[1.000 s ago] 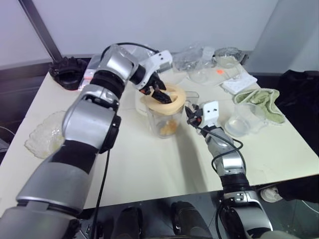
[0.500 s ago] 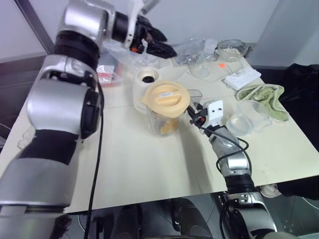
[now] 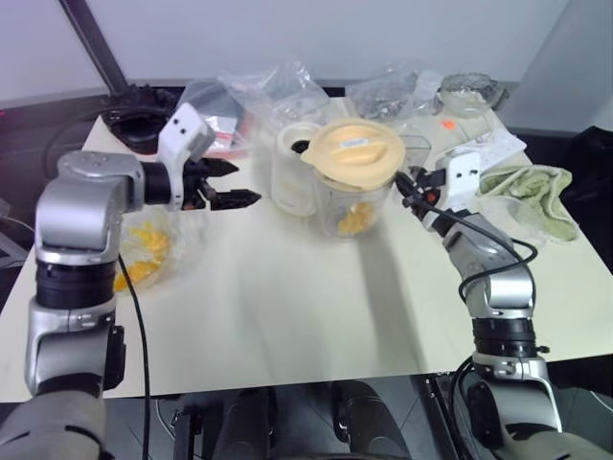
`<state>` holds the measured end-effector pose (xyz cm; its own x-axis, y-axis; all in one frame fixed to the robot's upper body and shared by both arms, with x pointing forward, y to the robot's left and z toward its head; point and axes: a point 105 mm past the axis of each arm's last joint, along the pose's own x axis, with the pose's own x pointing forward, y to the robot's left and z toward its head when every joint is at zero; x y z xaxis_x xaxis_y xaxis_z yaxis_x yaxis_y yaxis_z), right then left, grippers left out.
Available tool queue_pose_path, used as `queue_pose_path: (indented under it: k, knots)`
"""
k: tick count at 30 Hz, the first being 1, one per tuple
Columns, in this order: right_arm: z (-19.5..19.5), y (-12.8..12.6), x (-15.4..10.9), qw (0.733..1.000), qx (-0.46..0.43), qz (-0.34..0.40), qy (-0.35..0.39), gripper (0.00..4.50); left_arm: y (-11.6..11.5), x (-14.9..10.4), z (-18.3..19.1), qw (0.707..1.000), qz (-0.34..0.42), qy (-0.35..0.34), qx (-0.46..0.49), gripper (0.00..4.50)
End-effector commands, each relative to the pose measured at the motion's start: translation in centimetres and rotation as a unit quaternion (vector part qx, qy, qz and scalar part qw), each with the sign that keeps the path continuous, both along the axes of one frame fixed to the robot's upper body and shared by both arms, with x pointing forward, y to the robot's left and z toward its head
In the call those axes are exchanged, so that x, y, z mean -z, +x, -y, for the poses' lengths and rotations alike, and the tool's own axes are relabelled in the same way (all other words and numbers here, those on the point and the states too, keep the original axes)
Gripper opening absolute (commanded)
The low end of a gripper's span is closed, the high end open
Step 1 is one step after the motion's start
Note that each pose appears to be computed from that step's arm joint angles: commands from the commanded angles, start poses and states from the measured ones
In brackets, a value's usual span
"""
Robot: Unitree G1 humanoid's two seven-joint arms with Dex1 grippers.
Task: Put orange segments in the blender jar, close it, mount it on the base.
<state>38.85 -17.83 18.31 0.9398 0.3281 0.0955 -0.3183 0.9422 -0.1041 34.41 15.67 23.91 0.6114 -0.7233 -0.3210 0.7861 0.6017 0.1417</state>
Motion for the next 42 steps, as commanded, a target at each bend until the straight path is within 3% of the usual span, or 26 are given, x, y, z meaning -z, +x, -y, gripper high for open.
queue_pose_path:
  k: [1,4,7,14,17,28,42]
  knots:
    - [-0.6,-0.3,-3.2,0.999,-0.020,0.048,0.016,0.92,-0.9,-1.1,-0.7,0.999,0.020,-0.019,-0.020,4.11]
    - [-1.7,0.2,-6.7,0.995,-0.036,0.089,0.010,0.92,-1.9,0.3,-1.1,0.999,0.011,-0.016,-0.025,4.11]
    - [-1.8,1.0,-12.1,0.991,-0.034,0.131,0.010,0.92,-3.0,1.2,-0.8,0.999,0.005,-0.022,-0.025,4.11]
    - [-0.7,2.7,-19.7,0.987,-0.002,0.159,0.023,0.92,-3.7,0.8,-0.2,0.997,0.035,-0.052,-0.038,4.11]
    - [-1.8,4.1,-21.5,0.985,-0.004,0.162,0.053,0.92,-3.3,0.3,-0.3,0.994,0.060,-0.068,-0.061,4.11]
    - [-8.0,7.9,-19.3,0.992,-0.048,0.104,0.059,0.92,-2.9,0.3,-1.3,0.987,0.089,-0.072,-0.114,4.11]
    - [-7.3,9.2,-15.9,0.996,-0.014,0.076,0.047,0.92,-2.7,0.2,-1.5,0.982,0.101,-0.080,-0.139,4.11]
